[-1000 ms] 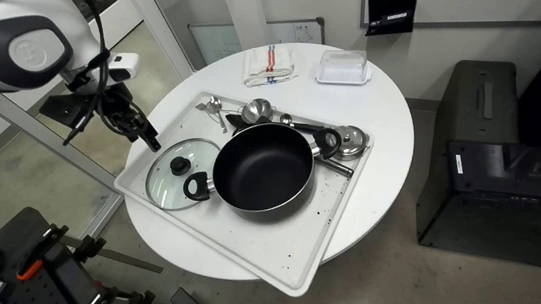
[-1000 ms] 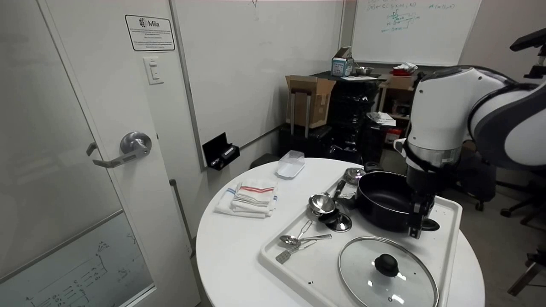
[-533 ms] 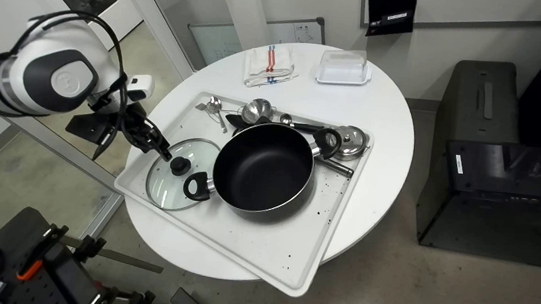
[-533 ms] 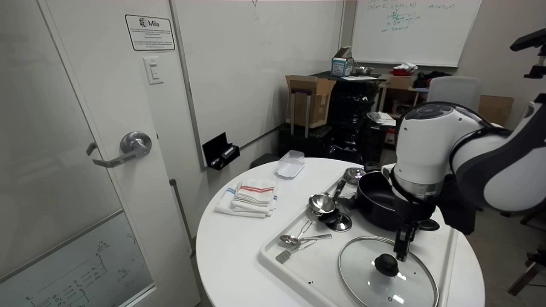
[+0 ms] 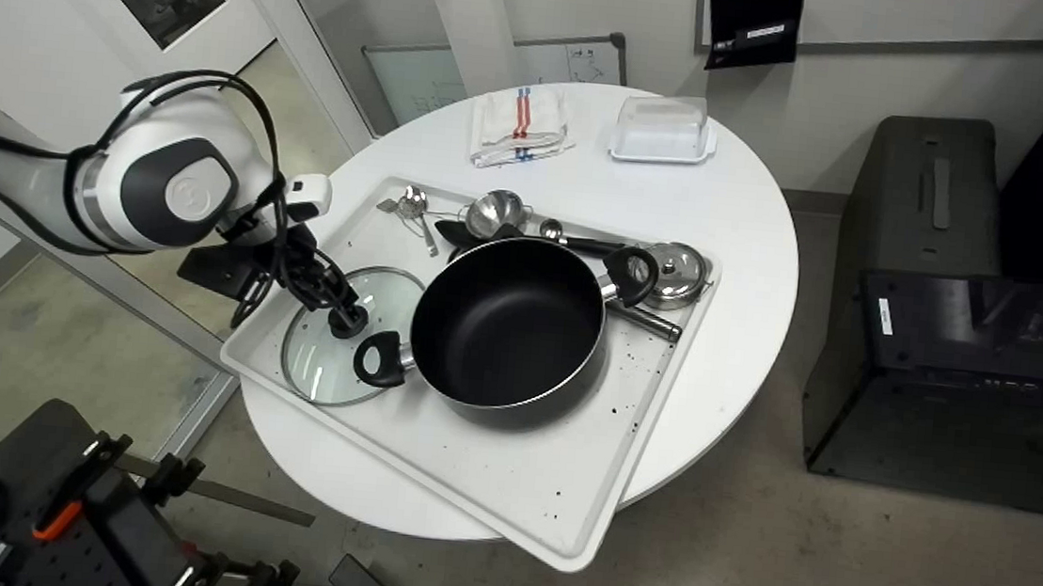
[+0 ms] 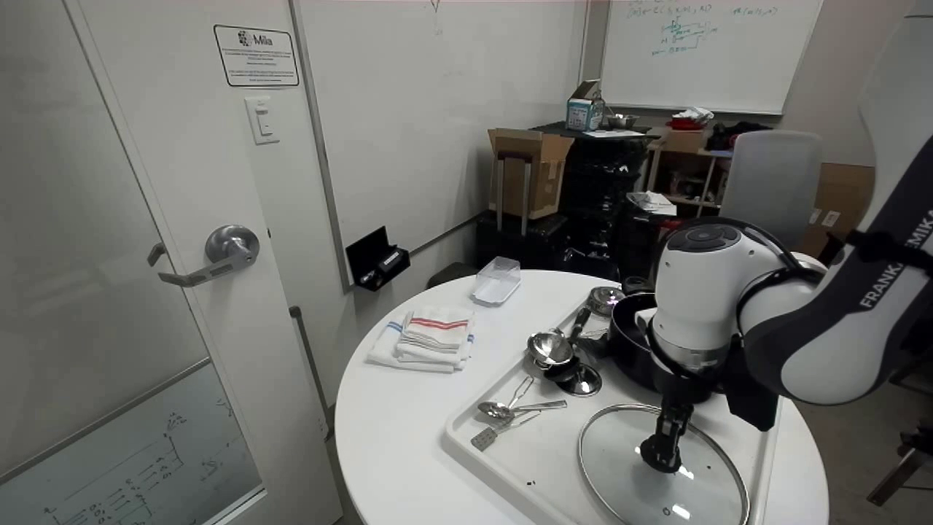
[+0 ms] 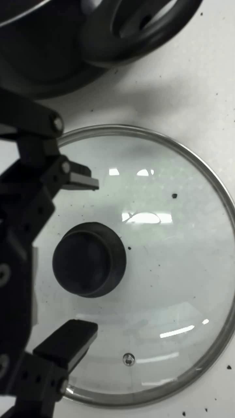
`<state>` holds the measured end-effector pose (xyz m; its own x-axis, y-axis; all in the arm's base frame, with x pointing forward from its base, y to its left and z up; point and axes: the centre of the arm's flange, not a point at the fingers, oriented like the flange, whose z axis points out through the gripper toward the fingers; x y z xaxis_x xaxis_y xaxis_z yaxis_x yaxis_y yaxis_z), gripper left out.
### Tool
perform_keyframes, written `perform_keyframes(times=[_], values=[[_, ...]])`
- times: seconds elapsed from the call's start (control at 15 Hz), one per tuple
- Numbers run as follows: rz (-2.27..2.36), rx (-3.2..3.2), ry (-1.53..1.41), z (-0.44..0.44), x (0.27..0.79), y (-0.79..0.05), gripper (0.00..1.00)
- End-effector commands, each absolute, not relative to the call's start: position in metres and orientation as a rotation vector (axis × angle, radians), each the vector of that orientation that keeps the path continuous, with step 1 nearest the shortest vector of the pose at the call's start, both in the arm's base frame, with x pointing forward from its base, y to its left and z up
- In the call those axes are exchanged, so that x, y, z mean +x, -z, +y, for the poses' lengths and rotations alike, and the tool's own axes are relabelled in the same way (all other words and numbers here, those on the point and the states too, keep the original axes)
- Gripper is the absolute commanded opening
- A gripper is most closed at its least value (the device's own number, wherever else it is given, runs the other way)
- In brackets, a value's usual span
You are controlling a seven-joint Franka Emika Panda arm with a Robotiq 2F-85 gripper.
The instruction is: Put the lid on the pot
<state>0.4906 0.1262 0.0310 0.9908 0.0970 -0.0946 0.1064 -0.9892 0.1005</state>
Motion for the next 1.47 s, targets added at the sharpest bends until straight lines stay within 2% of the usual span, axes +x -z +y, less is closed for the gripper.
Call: perform_keyframes(times=[0.0,0.2,0.27,0.33,0.47,0.67,0.73,1.0,1.4], values=[[0.142,3.014,0.109,0.129,0.504,-0.006,1.0],[0.151,3.016,0.117,0.133,0.505,-0.001,0.98],[0.154,3.018,0.117,0.134,0.505,0.0,0.82],[0.157,3.02,0.115,0.136,0.505,0.0,0.73],[0.16,3.021,0.113,0.137,0.506,0.001,0.63],[0.167,3.024,0.104,0.14,0.508,-0.001,0.38],[0.167,3.026,0.099,0.14,0.509,-0.004,0.34],[0.159,3.041,0.083,0.141,0.511,-0.019,0.25],[0.151,3.079,0.092,0.144,0.503,-0.05,0.25]])
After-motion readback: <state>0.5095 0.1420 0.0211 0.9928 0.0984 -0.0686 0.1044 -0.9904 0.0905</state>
